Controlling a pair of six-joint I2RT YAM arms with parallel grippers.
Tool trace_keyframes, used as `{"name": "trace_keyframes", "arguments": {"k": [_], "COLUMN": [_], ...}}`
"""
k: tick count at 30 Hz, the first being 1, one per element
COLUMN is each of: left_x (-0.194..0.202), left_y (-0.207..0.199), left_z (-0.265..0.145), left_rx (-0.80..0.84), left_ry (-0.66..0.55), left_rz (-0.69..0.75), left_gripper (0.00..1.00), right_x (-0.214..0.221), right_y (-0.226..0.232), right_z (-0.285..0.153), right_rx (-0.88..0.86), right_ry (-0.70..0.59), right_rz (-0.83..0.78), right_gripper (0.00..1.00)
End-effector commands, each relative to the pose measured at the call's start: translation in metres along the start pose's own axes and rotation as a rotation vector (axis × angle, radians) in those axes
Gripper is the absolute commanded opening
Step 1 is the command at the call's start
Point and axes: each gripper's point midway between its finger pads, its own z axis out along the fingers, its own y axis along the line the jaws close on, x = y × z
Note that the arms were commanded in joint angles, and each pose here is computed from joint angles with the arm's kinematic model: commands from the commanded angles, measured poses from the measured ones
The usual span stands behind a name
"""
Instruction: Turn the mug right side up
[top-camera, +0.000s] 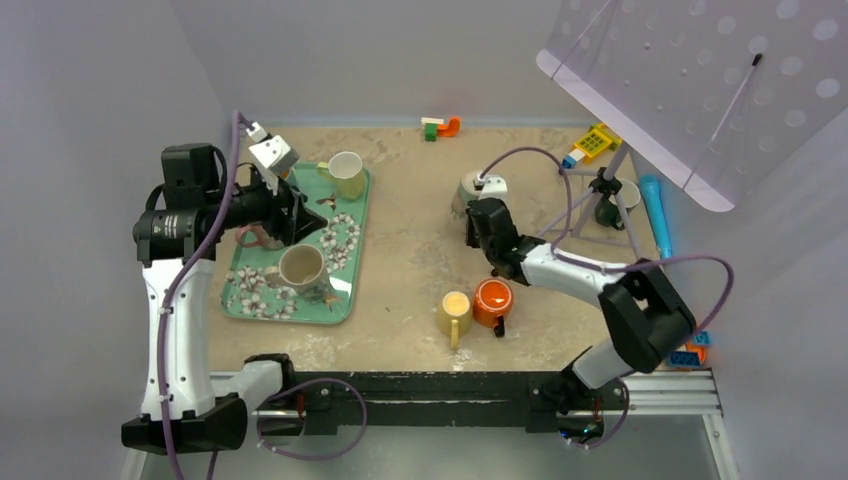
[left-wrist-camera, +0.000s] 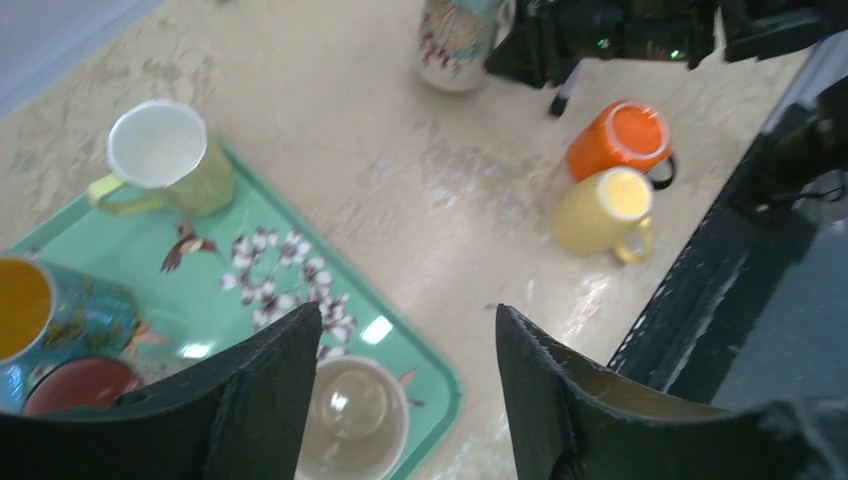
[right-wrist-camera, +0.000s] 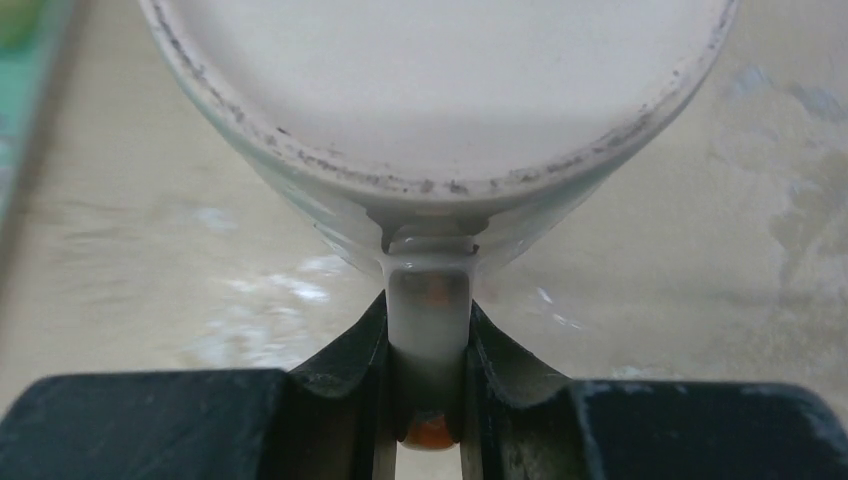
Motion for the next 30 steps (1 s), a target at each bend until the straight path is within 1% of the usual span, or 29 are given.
{"name": "trace_keyframes", "arguments": {"k": [1, 2, 4, 7, 11, 12, 14, 18, 21, 23, 26, 28, 30], "left_x": [-0.042, -0.047, -0.058, -0.074, -0.095, -0.101, -0.111, -0.123, -0.121, -0.117, -0.113, -0.108, -0.109], "left_y": [-0.048, -0.054, -0.064, -0.075, -0.093, -0.095, -0.105, -0.116, -0.114, -0.110, -0.100, -0.095, -0.095], "left_z": [-0.006, -0.008, -0.012, -0.018, -0.027, -0.030, -0.034, -0.038, -0.026, -0.014, -0.001, 0.002, -0.002], "left_rx": [0.248, 0.287, 0.353, 0.432, 0.456, 0.458, 0.498, 0.546, 0.548, 0.558, 0.531, 0.496, 0.474], "left_ry": [-0.183, -0.199, -0.229, -0.281, -0.347, -0.363, -0.384, -0.412, -0.397, -0.365, -0.331, -0.314, -0.324], "left_rz": [-0.097, -0.112, -0.155, -0.182, -0.086, -0.084, -0.084, -0.086, -0.115, -0.160, -0.202, -0.201, -0.164], "left_gripper": [0.73, 0.75, 0.78, 0.82, 0.87, 0.87, 0.87, 0.88, 0.89, 0.89, 0.86, 0.85, 0.85], "right_x": [-0.172, -0.191, -0.214, -0.231, -0.239, -0.238, -0.237, -0.234, -0.233, -0.230, -0.227, -0.227, -0.228], "right_y": [0.069, 0.075, 0.091, 0.108, 0.123, 0.127, 0.137, 0.163, 0.183, 0.197, 0.199, 0.193, 0.182], "right_z": [-0.106, -0.135, -0.187, -0.254, -0.306, -0.315, -0.329, -0.339, -0.350, -0.353, -0.351, -0.349, -0.346], "right_rx": [-0.406, -0.477, -0.643, -0.905, -1.161, -1.211, -1.295, -1.381, -1.437, -1.451, -1.461, -1.436, -1.386], "right_ry": [-0.510, -0.577, -0.683, -0.810, -0.884, -0.890, -0.892, -0.858, -0.844, -0.828, -0.833, -0.847, -0.855], "right_rz": [0.171, 0.192, 0.236, 0.305, 0.393, 0.411, 0.430, 0.439, 0.412, 0.383, 0.410, 0.434, 0.459], "right_gripper": [0.00, 0.00, 0.00, 0.00, 0.00, 0.00, 0.00, 0.00, 0.00, 0.00, 0.00, 0.00, 0.00]}}
